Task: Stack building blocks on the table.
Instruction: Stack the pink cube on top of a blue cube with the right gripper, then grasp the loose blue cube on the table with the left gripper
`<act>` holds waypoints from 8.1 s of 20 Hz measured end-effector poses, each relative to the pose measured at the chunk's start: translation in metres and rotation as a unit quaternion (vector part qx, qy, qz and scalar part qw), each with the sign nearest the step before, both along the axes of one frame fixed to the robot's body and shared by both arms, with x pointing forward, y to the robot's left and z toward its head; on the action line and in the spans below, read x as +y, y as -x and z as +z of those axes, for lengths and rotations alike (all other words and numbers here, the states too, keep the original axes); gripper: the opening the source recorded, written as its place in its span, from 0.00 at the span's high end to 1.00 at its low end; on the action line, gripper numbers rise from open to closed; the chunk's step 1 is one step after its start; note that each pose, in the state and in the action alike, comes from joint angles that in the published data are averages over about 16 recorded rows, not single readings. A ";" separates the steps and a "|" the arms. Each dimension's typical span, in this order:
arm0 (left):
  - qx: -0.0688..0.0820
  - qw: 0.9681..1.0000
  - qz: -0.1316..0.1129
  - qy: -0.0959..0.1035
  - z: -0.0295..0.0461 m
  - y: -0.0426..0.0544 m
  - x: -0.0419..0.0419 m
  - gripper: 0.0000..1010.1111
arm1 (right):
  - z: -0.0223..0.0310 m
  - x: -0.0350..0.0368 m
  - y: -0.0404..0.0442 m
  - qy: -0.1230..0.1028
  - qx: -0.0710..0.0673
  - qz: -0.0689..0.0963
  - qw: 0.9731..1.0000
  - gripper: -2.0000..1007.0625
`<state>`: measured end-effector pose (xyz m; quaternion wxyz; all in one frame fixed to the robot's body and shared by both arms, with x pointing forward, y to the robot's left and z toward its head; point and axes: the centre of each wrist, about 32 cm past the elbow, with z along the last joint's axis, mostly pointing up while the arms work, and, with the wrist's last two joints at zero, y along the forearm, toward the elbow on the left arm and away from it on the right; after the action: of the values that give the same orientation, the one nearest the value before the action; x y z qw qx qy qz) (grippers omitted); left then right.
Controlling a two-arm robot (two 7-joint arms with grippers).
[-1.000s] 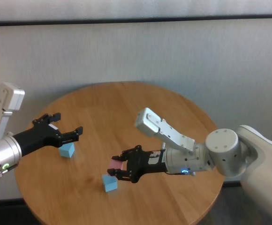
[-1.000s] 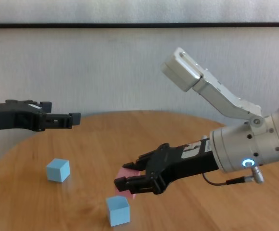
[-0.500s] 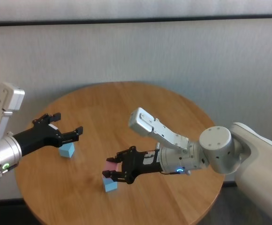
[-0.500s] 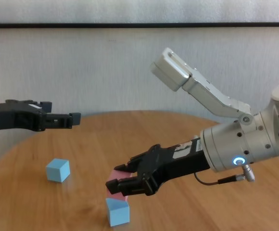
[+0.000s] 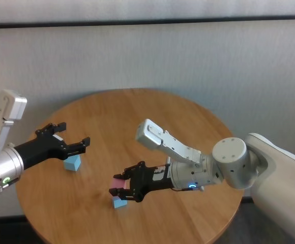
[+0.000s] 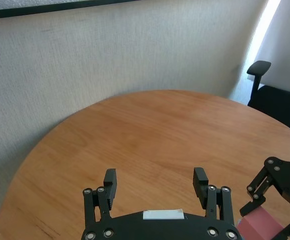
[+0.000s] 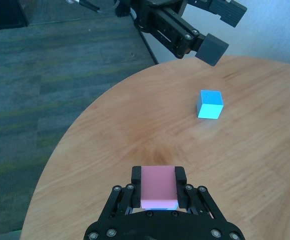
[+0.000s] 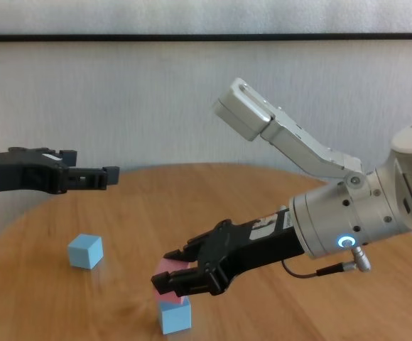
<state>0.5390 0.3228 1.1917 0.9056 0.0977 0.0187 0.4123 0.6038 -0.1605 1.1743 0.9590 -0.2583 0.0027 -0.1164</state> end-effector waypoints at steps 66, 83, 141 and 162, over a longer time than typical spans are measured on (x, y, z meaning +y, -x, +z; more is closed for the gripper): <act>0.000 1.000 0.000 0.000 0.0000 0.0000 0.0000 0.01 | 0.0042 -0.0500 0.0225 -0.093 -0.124 -0.211 0.965 0.01; 0.003 1.000 0.003 -0.006 -0.0006 -0.0003 -0.0006 0.01 | -0.0012 -0.0620 0.0285 -0.107 -0.148 -0.255 0.950 0.01; 0.109 0.983 0.116 -0.095 -0.0372 -0.0363 -0.0232 0.01 | -0.0001 -0.0608 0.0275 -0.105 -0.148 -0.254 0.950 0.01; 0.132 0.981 0.107 -0.088 -0.0408 -0.0413 -0.0225 0.01 | -0.0001 -0.0608 0.0275 -0.105 -0.148 -0.254 0.950 0.01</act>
<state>0.5803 0.3002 1.1510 0.8336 0.2279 0.1125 0.4904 0.5763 -0.2212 1.1742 0.9093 -0.1265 -0.0610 -0.3918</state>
